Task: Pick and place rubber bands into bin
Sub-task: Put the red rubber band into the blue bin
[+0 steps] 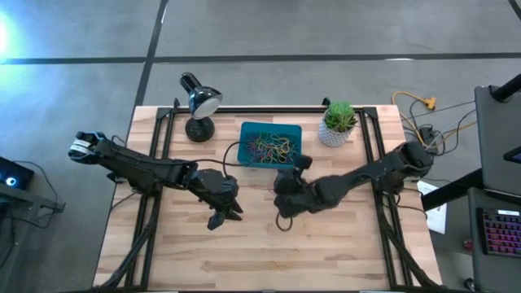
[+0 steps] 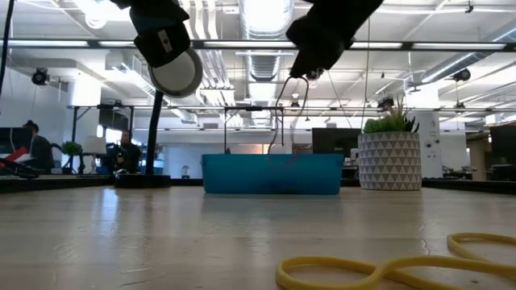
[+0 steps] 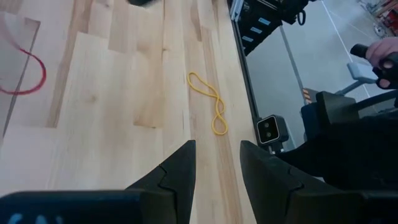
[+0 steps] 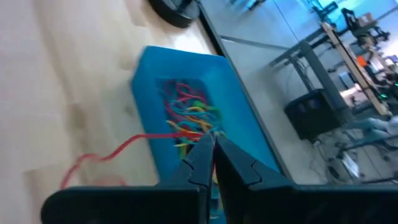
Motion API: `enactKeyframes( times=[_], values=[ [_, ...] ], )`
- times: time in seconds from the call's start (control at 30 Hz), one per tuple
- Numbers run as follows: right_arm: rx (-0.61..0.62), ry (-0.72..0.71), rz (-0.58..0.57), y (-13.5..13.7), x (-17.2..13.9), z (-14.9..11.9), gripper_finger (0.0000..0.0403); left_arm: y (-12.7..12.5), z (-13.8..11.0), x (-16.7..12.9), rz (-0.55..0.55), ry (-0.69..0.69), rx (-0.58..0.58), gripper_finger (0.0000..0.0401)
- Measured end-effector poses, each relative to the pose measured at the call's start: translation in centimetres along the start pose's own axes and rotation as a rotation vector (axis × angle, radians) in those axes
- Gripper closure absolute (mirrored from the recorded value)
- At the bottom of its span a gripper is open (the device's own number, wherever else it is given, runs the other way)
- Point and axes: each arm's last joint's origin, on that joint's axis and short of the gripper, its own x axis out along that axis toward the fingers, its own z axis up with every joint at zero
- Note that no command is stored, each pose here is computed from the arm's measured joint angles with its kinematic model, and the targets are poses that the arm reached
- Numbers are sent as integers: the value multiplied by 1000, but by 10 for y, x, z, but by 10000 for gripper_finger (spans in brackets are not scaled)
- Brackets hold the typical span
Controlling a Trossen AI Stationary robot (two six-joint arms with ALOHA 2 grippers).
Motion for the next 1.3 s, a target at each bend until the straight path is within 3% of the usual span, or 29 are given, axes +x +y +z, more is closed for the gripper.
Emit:
enactKeyframes(
  times=[0.47,0.67,1.3],
  values=[
    [8,110,-139,-64,57,10,395,1,-1,0,3,3,-1,292],
    [45,140,-135,-85,75,11,395,1,-1,0,2,0,-1,292],
    [148,216,-54,-106,101,0,395,2,0,0,49,-29,0,292]
  ],
)
